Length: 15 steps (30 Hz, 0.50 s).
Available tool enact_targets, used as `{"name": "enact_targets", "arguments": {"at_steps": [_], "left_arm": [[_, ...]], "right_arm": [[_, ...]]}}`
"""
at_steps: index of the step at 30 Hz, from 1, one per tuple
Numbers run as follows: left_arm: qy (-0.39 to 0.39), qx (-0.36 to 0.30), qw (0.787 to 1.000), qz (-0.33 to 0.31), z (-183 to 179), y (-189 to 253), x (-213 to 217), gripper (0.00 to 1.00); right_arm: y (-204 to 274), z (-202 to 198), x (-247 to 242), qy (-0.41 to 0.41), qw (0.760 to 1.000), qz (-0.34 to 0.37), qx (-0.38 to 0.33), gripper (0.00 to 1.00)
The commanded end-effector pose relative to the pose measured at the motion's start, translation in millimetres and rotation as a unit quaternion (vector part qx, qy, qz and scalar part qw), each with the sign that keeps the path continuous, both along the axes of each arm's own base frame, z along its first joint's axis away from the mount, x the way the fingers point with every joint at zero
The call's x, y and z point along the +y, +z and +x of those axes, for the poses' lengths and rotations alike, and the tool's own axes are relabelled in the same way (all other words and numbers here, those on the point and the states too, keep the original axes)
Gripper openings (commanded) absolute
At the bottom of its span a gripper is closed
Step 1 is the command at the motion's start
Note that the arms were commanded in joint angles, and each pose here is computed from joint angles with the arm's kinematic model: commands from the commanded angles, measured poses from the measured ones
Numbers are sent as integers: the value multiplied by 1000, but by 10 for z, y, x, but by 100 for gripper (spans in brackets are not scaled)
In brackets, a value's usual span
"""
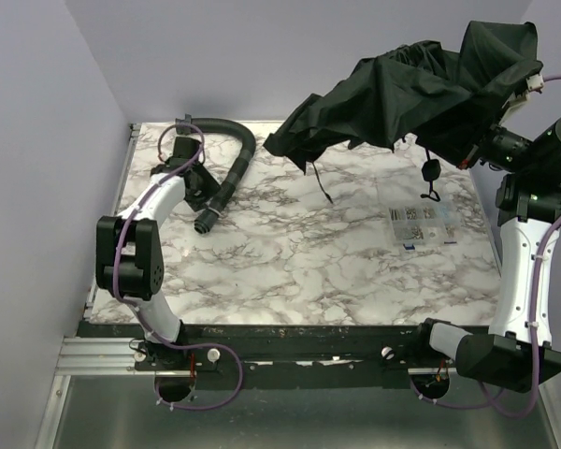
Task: Put away the umbrella
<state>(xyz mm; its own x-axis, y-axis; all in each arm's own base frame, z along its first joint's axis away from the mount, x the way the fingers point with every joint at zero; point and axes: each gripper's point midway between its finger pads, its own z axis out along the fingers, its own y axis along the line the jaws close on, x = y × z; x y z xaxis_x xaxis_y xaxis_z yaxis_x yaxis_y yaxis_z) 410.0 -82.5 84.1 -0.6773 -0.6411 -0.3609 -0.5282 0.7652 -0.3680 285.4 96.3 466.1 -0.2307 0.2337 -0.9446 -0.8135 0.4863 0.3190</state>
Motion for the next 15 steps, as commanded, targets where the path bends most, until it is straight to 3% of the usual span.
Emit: {"name": "enact_targets", "arguments": {"at_steps": [1,5,8,12,13,15], "left_arm": [[-25,-57,998,-25,85,425,204,51],[-104,-167,978,-65,44,850,22,51],[-175,-288,939,-73,-133,1347,-119,55],[-225,-409,880,-87,-531,1885,-118,93],[-237,-431,865,-101,-644,1984,-126,98],[-251,-462,841,-132,-799,2079,-113,98]], "right_arm": [[-105,-63,7,19,999,-34,-24,0],[-256,-92,46,59,997,-47,-17,0],[-347,-128,95,85,994,-60,-24,0],[-644,-4,137,86,989,-115,-38,0],[-779,3,260,94,983,-154,-30,0],[-1030,-13,576,143,962,-231,-29,0]]}}
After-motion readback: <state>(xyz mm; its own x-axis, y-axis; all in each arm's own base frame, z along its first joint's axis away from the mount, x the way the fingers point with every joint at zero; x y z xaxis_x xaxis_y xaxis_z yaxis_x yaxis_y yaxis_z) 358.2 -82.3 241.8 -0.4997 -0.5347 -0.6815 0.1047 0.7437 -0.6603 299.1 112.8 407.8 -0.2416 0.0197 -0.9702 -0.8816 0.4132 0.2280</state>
